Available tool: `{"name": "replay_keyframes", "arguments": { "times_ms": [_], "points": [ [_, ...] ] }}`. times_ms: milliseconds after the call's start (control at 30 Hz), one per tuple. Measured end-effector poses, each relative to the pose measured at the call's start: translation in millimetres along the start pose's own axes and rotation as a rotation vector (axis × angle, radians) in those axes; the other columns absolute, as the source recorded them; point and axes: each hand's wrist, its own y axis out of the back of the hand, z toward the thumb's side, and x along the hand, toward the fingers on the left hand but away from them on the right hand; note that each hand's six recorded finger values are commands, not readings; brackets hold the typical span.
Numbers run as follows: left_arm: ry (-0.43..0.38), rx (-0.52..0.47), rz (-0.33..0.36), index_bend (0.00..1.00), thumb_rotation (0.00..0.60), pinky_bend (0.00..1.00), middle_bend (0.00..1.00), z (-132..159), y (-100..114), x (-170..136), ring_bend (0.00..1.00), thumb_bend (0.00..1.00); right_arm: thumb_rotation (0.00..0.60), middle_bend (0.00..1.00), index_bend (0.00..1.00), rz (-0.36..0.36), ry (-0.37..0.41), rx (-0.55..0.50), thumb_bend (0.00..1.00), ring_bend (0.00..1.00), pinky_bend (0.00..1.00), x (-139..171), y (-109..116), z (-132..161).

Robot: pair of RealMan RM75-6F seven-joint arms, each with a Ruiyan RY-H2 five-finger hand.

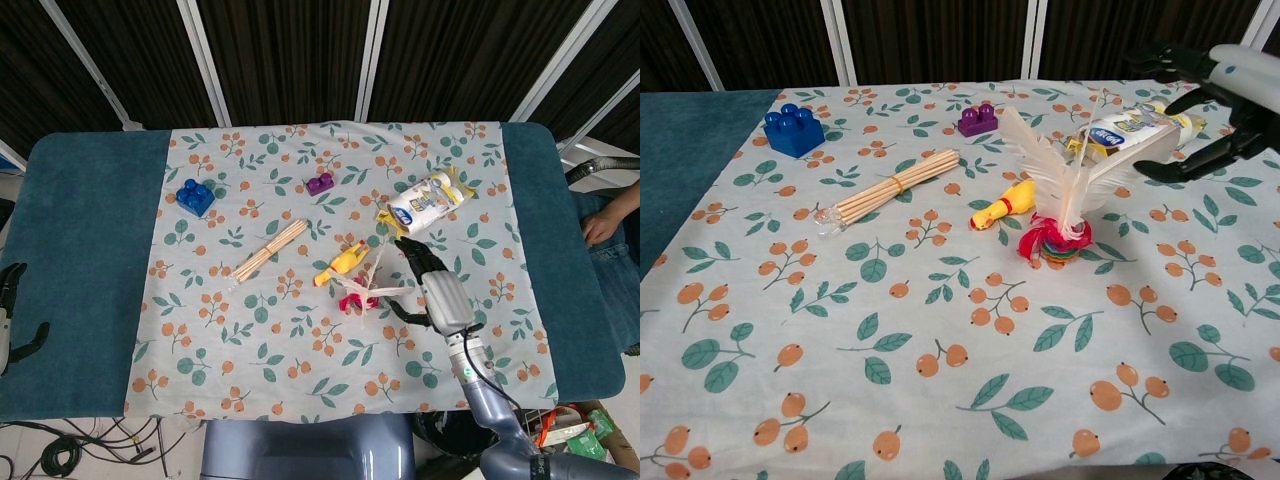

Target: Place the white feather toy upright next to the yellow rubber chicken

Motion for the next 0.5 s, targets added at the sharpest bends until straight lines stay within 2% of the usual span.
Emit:
{"name": "replay_keyframes", "arguments": {
  "times_ms": [167,300,367,500],
  "points": [
    [-0.005,0.001,0.001,0.04,0.6,0.05,0.06,1.1,0.1,-0.3,0.01,0.32,0.6,0.02,0.0,-0.05,-0.032,0.053,0.2,0.04,0.15,18.9,39.7,-14.5],
    [-0.005,0.003,0.004,0.04,0.6,0.05,0.06,1.6,0.1,-0.2,0.01,0.32,0.6,0.02,0.0,-0.116,-0.065,0.145,0.2,0.04,0.15,49.3,76.8,-30.0],
    [-0.005,0.004,0.004,0.04,0.6,0.05,0.06,1.8,0.0,-0.1,0.01,0.32,0.6,0.02,0.0,-0.13,-0.077,0.206,0.2,0.04,0.15,65.0,84.9,-35.5],
    [-0.006,0.006,0.007,0.04,0.6,0.05,0.06,2.3,0.2,-0.4,0.01,0.32,0.6,0.01,0.0,-0.139,-0.105,0.314,0.2,0.04,0.15,89.5,86.8,-44.4]
  ]
}}
